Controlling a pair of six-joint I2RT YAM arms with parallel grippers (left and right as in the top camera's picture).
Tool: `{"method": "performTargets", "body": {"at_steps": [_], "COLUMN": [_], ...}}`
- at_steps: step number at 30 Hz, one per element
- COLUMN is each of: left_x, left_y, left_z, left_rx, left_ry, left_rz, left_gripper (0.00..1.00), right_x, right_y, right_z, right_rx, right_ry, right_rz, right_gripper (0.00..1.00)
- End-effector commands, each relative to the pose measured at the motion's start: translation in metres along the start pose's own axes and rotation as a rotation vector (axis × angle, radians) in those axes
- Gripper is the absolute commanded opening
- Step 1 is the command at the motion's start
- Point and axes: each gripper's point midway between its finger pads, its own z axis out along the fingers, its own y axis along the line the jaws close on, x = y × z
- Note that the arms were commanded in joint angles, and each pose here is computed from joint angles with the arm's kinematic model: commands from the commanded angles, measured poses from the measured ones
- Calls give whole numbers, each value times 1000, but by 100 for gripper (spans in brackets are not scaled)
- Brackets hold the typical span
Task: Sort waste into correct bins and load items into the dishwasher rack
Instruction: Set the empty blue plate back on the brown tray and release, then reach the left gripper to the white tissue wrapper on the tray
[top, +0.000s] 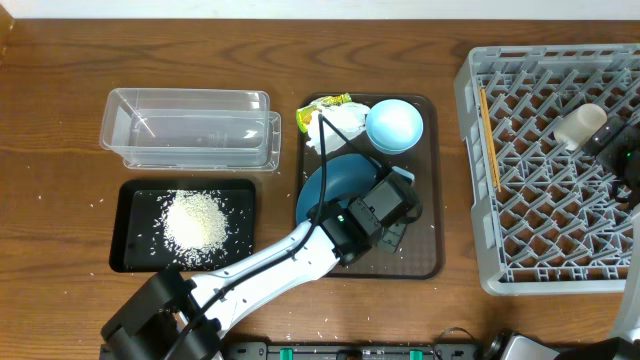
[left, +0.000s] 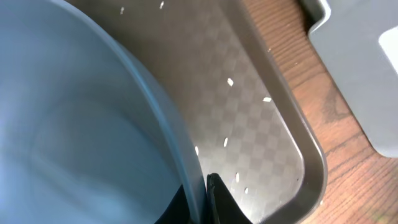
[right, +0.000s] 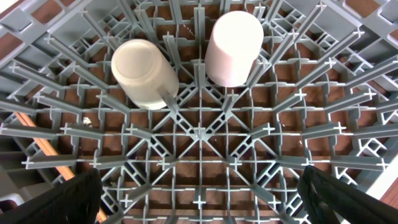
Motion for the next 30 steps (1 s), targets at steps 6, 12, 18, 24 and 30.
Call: {"method": "performTargets", "body": {"at_steps": [6,12,18,24,30], "left_x": [-6,-11,-48,-93,-130], "left_y": [-7,-7,29,82,127], "left_z": [-6,-10,-38,-89,-128], "left_rx": [21,23,-104,-136,-73], "left_ry": [-10,-30,-184,-225,-121], "left_rz": [-53,-52,-57,-123,-154], "left_gripper": [29,32,48,51,63], "right_x": [-1,-1,-1,-1,-1], "right_y": [-2,-2,-2,-2,-2], "right_z": [-1,-1,-1,-1,-1], "right_rx": [10,10,10,10,10], "right_ry": [-5,-5,-5,-5,-5], "right_rz": [-10,-10,-9,-10,-9], "right_gripper": [99,99,99,99,99]}}
